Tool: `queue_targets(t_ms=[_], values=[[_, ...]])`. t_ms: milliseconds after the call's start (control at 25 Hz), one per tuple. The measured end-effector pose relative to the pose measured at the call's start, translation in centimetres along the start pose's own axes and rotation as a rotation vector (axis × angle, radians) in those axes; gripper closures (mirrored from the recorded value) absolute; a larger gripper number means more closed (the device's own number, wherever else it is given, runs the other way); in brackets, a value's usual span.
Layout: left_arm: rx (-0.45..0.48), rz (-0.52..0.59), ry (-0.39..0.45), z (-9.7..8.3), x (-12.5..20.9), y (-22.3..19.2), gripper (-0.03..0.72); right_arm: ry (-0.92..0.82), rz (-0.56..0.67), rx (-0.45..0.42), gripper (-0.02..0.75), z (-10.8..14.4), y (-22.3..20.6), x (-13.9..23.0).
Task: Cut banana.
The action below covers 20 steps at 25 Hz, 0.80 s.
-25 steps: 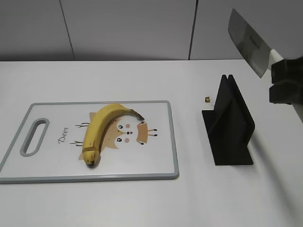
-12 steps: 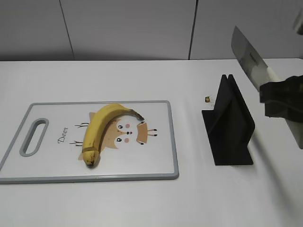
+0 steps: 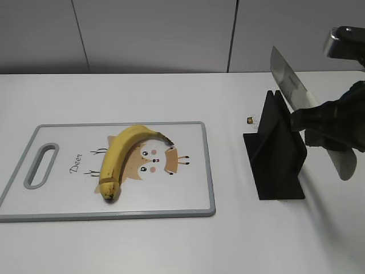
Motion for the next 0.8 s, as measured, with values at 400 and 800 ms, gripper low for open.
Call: queue_targets(t_ms=[400, 800], values=[[0.0, 0.0, 0.0, 0.0, 0.0, 0.0, 0.137, -0.017, -0.044, -0.005, 0.574, 0.1, -0.1, -0.5], [-0.001, 0.0, -0.001, 0.0, 0.0, 0.0, 0.137, -0.005, 0.015, 0.025, 0.574, 0.3, -2.7, 0.0]])
Point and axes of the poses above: a point on each arm's last joint axis where the gripper is mounted, y pointing back along that axis away from the gripper, z along the wrist's bending axis when the last joint is at zero, x = y × z, the point moved 2 cm from there along -y, pointing out along that axis toward the gripper, and after that the axes turned 8 degrees about -y, right-handed, at the moved point
